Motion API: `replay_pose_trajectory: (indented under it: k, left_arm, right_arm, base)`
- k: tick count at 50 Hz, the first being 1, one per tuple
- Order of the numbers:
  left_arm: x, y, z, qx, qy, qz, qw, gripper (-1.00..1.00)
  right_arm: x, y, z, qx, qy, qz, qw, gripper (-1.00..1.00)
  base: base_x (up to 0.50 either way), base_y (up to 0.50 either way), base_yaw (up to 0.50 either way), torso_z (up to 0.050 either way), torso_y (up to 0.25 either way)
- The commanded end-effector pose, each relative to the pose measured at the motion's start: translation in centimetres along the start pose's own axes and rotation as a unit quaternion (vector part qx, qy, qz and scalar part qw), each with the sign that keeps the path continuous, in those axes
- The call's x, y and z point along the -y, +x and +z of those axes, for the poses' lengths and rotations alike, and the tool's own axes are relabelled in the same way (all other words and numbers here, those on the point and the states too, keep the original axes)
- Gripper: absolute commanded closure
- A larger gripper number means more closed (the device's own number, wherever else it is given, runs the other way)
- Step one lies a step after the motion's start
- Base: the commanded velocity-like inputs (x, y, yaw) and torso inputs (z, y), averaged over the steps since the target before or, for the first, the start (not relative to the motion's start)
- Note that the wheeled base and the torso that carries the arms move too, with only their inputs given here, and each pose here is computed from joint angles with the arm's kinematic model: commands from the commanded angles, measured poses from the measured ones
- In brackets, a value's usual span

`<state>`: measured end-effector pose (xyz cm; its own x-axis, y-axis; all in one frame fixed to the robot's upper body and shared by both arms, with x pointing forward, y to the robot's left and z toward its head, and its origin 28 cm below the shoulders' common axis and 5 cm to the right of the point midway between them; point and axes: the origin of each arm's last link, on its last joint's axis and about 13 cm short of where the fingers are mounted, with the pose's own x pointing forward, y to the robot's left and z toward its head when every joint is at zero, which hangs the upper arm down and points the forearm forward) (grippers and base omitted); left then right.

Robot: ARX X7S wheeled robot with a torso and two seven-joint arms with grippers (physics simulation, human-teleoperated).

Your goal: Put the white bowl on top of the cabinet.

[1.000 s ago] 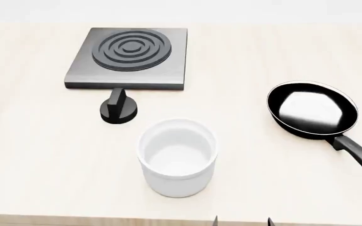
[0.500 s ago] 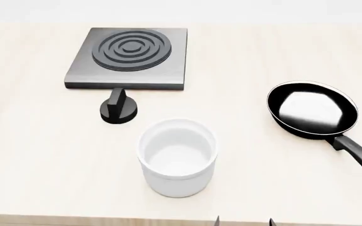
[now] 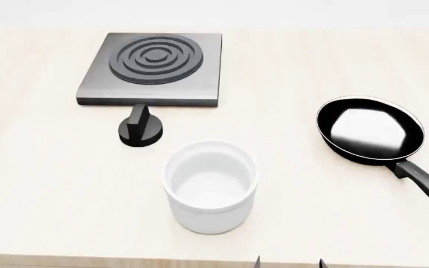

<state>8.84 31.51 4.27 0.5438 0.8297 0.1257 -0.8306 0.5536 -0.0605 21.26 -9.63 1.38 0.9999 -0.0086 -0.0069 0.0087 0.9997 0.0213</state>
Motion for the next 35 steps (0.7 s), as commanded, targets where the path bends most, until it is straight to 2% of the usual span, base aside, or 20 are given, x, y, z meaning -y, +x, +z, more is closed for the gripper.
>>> replay_pose_trajectory:
  k: [1,9,23,25,35]
  left_arm:
    - [-1.55,-0.18,0.3,0.01,-0.012,0.081,0.997,-1.0]
    - [-1.64,-0.27,0.43,0.017,-0.012,0.102,0.995,-1.0]
    - [-1.4,-0.21,0.31,0.013,-0.009,0.103,0.995,-1.0]
    - [-1.32,-0.13,0.29,0.003,0.003,0.112,0.994,-1.0]
    - [-1.14,-0.14,0.31,0.013,-0.006,0.094,0.995,-1.0]
  right_arm:
    - [0.03,-0.03,-0.01,0.0,0.0,0.0,1.0,-1.0]
    - [-0.01,0.02,-0.02,0.0,-0.001,0.0,1.0,-1.0]
    - [-0.01,-0.06,-0.02,0.0,-0.001,0.0,1.0,-1.0]
    - [-0.01,-0.06,-0.02,0.001,-0.002,0.0,1.0,-1.0]
    - [0.03,-0.04,0.08,0.004,0.002,-0.004,1.0,-1.0]
  base:
    - [0.0,0.0,0.0,0.0,0.0]
    - [0.0,0.0,0.0,0.0,0.0]
    - [0.0,0.0,0.0,0.0,0.0]
    - [0.0,0.0,0.0,0.0,0.0]
    - [0.0,0.0,0.0,0.0,0.0]
